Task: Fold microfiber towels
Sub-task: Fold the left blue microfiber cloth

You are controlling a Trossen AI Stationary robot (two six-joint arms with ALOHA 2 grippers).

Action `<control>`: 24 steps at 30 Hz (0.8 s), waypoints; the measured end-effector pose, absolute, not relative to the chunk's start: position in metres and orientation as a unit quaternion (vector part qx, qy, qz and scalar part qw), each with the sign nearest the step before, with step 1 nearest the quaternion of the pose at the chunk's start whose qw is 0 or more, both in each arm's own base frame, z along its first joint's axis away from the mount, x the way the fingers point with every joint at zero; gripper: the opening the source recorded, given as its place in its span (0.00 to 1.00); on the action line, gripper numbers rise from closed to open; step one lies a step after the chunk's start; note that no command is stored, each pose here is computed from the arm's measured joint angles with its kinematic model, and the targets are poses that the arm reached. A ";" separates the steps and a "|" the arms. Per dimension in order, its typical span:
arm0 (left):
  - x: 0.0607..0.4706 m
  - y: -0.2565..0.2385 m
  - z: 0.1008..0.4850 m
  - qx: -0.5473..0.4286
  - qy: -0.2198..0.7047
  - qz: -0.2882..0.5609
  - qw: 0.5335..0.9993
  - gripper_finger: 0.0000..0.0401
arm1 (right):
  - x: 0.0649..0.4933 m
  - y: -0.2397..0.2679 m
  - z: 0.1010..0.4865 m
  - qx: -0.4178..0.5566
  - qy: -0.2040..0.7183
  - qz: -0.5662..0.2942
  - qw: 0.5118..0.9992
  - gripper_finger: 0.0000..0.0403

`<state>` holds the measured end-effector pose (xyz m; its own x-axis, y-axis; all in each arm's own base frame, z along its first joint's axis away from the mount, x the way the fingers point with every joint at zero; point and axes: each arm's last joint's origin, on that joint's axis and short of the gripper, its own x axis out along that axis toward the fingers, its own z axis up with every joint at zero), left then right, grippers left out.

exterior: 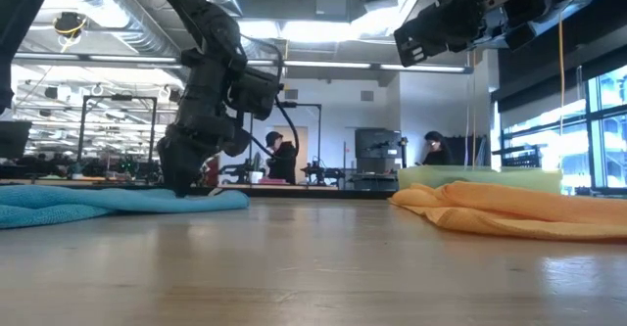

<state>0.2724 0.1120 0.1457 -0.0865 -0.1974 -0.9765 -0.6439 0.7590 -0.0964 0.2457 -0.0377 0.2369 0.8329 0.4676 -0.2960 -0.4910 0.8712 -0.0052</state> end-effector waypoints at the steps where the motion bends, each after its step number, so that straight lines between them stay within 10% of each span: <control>1: 0.272 0.113 0.145 -0.298 0.715 0.183 0.606 0.54 | 0.246 -0.038 0.237 -0.040 0.145 0.251 0.956 0.03; 24: 0.287 0.099 0.156 -0.304 0.703 0.119 0.631 0.54 | 0.247 -0.040 0.237 -0.052 0.150 0.214 0.964 0.03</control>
